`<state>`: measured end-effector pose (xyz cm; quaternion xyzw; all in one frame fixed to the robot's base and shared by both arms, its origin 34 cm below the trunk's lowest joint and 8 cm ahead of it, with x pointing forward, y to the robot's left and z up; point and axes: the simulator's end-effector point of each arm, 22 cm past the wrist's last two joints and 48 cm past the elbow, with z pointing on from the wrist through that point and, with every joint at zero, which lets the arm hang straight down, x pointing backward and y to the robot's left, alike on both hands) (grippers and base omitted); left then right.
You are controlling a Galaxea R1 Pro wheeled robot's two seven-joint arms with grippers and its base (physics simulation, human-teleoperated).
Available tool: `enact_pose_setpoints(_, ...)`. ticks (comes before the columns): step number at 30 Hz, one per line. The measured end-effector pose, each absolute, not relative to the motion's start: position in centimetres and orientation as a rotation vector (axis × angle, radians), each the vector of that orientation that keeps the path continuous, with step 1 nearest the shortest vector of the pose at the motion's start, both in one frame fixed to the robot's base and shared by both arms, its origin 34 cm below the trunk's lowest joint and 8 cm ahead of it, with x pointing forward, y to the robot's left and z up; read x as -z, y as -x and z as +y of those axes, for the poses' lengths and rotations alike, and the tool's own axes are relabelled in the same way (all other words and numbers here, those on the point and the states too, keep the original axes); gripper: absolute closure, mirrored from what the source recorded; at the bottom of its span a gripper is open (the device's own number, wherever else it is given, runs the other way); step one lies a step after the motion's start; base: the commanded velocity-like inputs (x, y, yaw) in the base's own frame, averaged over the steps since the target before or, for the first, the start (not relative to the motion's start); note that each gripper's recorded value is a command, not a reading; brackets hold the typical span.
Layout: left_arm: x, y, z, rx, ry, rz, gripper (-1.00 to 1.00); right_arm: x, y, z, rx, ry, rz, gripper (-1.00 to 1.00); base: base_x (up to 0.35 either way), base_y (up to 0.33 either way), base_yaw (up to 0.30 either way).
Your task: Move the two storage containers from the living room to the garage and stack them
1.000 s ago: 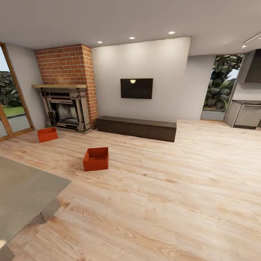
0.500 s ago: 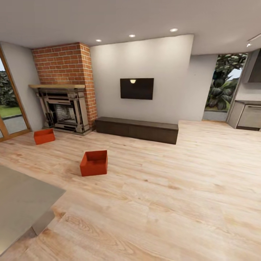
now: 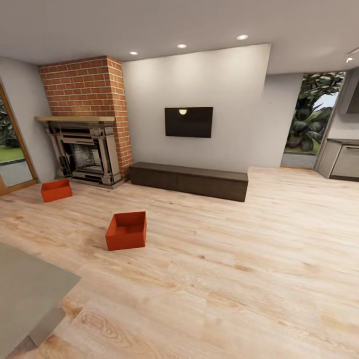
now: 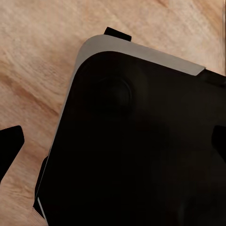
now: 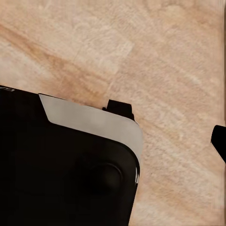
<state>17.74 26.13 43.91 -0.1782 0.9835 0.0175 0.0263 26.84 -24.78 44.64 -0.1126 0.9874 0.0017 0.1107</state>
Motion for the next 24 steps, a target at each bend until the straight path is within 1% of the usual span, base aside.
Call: enact_pose_setpoints(24, -43.92, -17.74, 26.34, -0.057, 0.548, 3.039, -1.0, -44.68, -26.99, -24.52, -0.012, 0.314, 2.895, -1.0, 0.321, 0.0, 0.0)
